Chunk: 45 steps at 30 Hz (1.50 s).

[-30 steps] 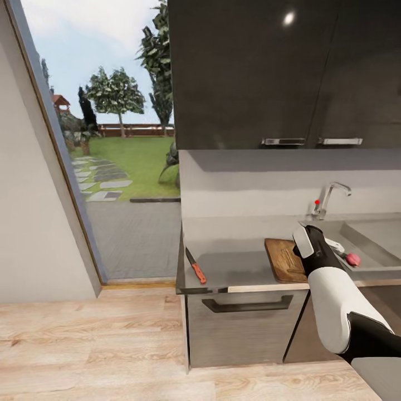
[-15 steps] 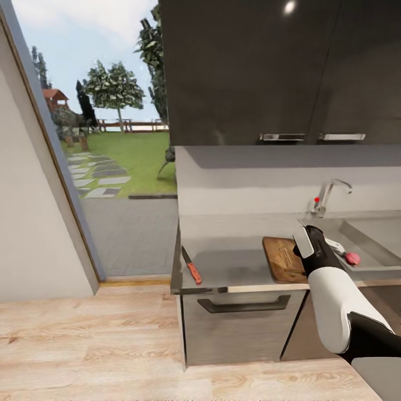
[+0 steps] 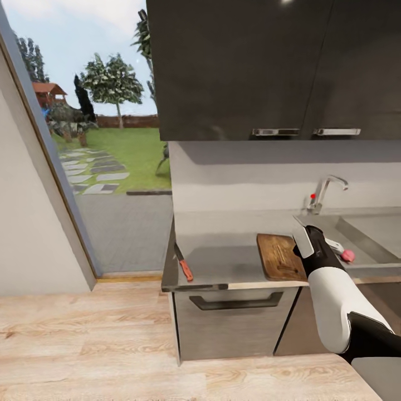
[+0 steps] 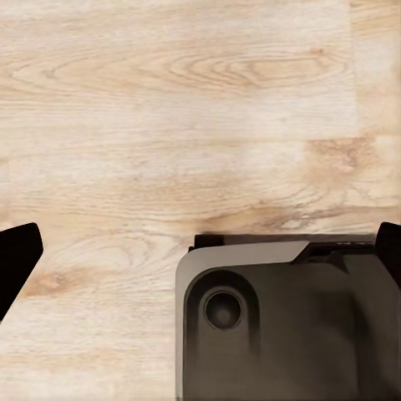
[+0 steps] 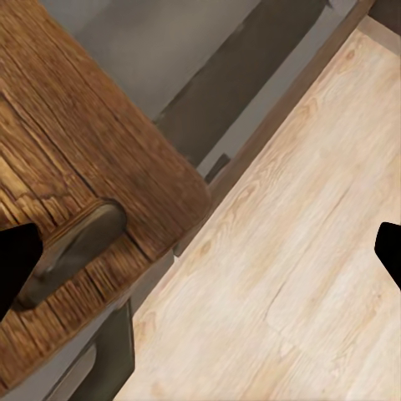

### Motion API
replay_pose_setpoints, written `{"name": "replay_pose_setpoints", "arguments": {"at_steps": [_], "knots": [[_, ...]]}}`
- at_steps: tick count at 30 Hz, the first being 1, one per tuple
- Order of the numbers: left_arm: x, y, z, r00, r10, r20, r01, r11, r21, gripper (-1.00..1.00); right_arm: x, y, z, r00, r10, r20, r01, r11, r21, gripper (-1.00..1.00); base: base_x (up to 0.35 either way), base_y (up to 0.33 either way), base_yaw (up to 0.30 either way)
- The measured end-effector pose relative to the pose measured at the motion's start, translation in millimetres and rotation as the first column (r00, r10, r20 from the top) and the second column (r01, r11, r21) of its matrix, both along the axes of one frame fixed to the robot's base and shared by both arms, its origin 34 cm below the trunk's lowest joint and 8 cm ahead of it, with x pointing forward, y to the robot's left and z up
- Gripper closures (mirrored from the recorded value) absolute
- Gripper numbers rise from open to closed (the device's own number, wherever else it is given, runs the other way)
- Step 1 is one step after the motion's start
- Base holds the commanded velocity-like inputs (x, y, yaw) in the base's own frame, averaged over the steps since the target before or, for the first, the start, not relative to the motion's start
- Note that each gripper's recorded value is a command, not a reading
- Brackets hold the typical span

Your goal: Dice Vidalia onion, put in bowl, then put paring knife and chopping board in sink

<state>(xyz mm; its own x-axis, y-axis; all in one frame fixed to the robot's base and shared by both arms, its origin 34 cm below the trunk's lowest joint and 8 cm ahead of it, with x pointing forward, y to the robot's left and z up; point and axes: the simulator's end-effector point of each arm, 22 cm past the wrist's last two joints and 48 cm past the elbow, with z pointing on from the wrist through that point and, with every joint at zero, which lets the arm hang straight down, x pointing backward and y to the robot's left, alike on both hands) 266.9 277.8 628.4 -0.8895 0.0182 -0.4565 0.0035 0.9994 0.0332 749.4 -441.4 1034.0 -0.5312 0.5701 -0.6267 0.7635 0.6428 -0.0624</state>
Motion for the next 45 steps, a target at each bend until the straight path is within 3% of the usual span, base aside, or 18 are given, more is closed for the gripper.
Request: {"name": "replay_pose_setpoints", "arguments": {"at_steps": [14,45], "knots": [[-8,0,-3,1.000,0.000,-0.022,0.000,1.000,0.000,-1.00,-3,4,-25,0.999,0.009,-0.048,-0.008,1.000,0.010,-1.00,0.000,-0.002,0.000],[-19,0,-7,0.999,0.000,-0.051,0.000,1.000,0.000,-1.00,-2,6,-44,0.997,0.013,-0.079,-0.012,1.000,0.011,-1.00,0.028,0.026,0.000]]}}
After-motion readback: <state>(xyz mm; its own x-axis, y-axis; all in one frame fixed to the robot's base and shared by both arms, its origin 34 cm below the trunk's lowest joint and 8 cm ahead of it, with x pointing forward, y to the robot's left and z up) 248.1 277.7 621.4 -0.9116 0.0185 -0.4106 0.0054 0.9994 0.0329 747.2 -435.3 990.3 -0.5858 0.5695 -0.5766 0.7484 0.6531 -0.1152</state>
